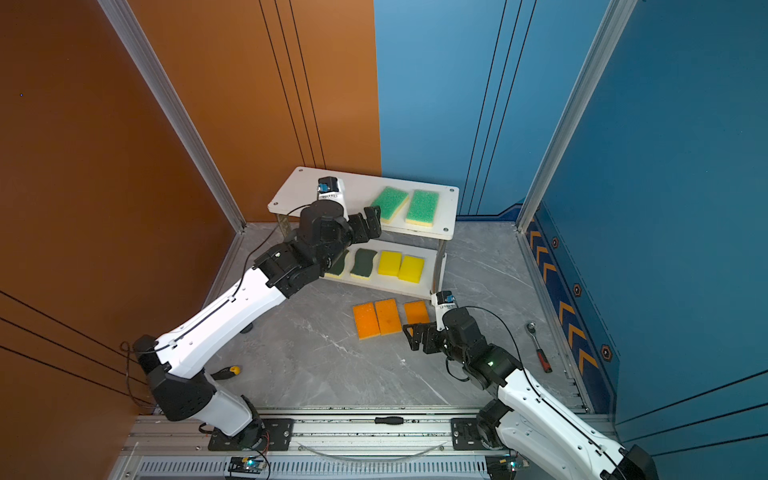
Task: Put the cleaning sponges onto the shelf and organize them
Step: 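Raise the left gripper off the green sponges and draw it back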
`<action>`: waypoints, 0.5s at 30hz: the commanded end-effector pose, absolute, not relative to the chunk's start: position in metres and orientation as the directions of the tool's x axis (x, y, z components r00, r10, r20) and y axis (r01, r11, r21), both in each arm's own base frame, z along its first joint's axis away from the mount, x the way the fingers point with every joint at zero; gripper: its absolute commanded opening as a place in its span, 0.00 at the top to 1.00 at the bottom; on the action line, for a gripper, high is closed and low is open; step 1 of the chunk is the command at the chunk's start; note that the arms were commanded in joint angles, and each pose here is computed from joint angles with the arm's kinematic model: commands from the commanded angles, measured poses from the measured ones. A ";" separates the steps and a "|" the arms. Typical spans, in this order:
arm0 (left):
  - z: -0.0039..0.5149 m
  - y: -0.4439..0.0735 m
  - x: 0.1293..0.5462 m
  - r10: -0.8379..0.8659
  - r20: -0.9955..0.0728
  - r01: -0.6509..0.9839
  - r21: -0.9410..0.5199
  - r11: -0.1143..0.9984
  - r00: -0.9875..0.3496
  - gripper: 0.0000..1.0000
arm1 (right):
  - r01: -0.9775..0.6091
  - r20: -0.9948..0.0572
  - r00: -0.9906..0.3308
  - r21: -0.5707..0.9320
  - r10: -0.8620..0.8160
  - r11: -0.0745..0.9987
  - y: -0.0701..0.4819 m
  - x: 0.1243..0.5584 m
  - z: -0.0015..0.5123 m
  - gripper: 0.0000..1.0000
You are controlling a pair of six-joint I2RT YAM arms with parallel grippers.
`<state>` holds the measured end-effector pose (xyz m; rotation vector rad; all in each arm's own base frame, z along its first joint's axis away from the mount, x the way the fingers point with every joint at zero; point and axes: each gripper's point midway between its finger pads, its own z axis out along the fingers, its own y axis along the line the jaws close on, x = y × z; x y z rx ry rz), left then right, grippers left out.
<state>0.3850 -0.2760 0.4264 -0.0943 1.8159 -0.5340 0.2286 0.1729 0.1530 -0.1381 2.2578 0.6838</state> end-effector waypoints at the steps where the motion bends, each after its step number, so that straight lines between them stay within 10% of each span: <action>1: 0.429 -0.275 0.383 -0.385 -0.857 0.246 -0.477 0.844 -0.342 0.02 | -0.294 -0.682 -0.724 0.439 0.102 0.849 0.173 0.225 0.147 0.00; 15: 0.422 -0.300 0.383 -0.458 -0.732 0.355 -0.659 0.663 -0.504 0.02 | -0.293 -0.677 -0.729 0.440 0.098 0.849 0.175 0.226 0.145 0.00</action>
